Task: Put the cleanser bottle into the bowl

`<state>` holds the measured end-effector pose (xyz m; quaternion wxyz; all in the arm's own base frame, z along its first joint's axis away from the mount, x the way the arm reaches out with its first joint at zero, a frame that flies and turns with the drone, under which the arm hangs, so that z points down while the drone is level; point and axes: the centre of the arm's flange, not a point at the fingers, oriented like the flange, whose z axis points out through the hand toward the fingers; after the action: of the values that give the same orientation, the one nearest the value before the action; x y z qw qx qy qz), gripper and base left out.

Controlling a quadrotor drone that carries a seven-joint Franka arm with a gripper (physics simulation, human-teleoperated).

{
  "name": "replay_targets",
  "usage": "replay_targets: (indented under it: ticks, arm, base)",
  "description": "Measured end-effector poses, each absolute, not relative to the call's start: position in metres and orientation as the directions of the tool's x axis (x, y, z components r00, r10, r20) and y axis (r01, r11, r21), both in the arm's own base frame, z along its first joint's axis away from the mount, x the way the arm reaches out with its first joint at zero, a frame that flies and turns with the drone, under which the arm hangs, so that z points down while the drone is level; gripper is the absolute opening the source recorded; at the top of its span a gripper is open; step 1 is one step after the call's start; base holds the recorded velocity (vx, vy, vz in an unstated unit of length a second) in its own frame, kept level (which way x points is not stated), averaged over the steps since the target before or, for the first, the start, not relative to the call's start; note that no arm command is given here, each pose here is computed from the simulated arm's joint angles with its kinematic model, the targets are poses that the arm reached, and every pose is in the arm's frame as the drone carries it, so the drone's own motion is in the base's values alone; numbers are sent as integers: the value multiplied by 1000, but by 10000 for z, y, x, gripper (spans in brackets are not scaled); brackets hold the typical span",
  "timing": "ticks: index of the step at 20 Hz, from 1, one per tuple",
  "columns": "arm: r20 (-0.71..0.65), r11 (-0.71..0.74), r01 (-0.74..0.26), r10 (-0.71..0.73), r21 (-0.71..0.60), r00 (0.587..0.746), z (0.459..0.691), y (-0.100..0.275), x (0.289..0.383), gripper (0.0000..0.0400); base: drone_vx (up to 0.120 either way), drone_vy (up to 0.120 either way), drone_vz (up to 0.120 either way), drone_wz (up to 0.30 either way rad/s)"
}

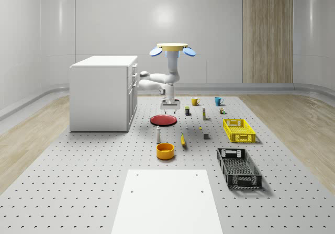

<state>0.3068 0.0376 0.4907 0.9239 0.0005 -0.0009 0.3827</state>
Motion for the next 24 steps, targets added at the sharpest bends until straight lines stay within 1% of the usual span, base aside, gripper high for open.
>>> replay_targets:
  ticks: [8,15,19,24]
  arm:
    - [2,707,-707,707,0,707,4941,780,3068,400]
    - [2,707,-707,707,1,707,5210,936,3067,400]
    - [2,707,-707,707,1,707,5373,970,3067,400]
    - [2,707,-707,707,1,707,5470,1075,3067,400]
  base:
    - [0,0,0,0]
    - [0,0,0,0]
    - [110,0,0,0]
    - [0,0,0,0]
